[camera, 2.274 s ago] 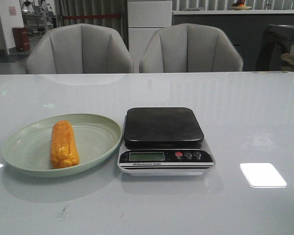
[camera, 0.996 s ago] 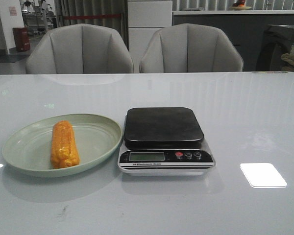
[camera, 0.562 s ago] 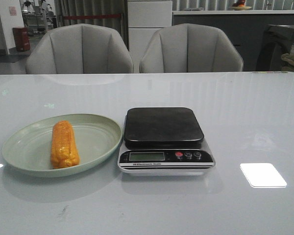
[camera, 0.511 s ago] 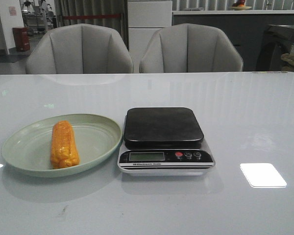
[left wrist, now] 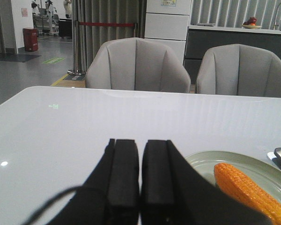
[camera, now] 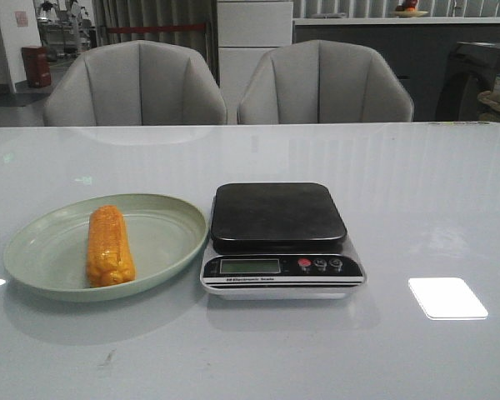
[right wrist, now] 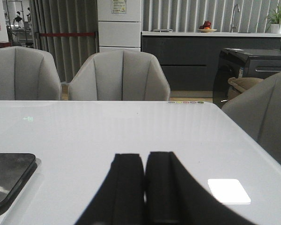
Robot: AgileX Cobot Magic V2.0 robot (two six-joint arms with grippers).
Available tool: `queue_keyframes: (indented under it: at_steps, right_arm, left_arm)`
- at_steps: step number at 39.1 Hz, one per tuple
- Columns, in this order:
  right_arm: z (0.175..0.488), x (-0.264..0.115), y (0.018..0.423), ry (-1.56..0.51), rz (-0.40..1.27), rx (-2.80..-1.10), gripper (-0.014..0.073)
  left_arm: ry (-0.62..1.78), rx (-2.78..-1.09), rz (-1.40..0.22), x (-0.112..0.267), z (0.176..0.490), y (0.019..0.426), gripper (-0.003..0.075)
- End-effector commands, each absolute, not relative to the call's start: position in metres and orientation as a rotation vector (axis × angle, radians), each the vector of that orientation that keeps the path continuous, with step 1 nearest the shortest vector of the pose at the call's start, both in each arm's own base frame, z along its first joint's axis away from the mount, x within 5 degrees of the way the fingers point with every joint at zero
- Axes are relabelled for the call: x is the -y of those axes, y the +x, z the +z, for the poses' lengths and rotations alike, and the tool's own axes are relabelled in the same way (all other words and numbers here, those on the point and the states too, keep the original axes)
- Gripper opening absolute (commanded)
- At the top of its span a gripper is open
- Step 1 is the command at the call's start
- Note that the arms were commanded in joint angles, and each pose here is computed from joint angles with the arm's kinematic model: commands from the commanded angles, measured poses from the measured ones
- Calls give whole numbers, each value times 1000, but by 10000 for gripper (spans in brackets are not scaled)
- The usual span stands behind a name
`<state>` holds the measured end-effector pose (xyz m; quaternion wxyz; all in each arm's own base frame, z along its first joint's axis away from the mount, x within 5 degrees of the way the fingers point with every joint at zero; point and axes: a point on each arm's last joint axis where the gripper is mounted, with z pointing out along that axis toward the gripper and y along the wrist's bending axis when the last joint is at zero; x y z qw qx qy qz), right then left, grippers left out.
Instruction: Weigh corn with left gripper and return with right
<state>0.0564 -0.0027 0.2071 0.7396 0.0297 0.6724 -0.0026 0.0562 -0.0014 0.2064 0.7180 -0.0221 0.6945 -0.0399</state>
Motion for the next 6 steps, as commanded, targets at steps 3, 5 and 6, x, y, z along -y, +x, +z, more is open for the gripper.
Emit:
queue_keyframes:
  at_steps: [3, 5, 6]
  right_arm:
    - [211, 2, 54, 50, -10, -1393, 158]
    - [211, 2, 54, 50, -10, -1393, 158]
    - [211, 2, 54, 50, -10, -1393, 158]
  left_arm:
    - [-53, -1467, -95, 1, 204, 56, 114]
    - [-53, -1467, -95, 1, 204, 56, 113]
    - [-53, -1467, -95, 1, 204, 56, 113]
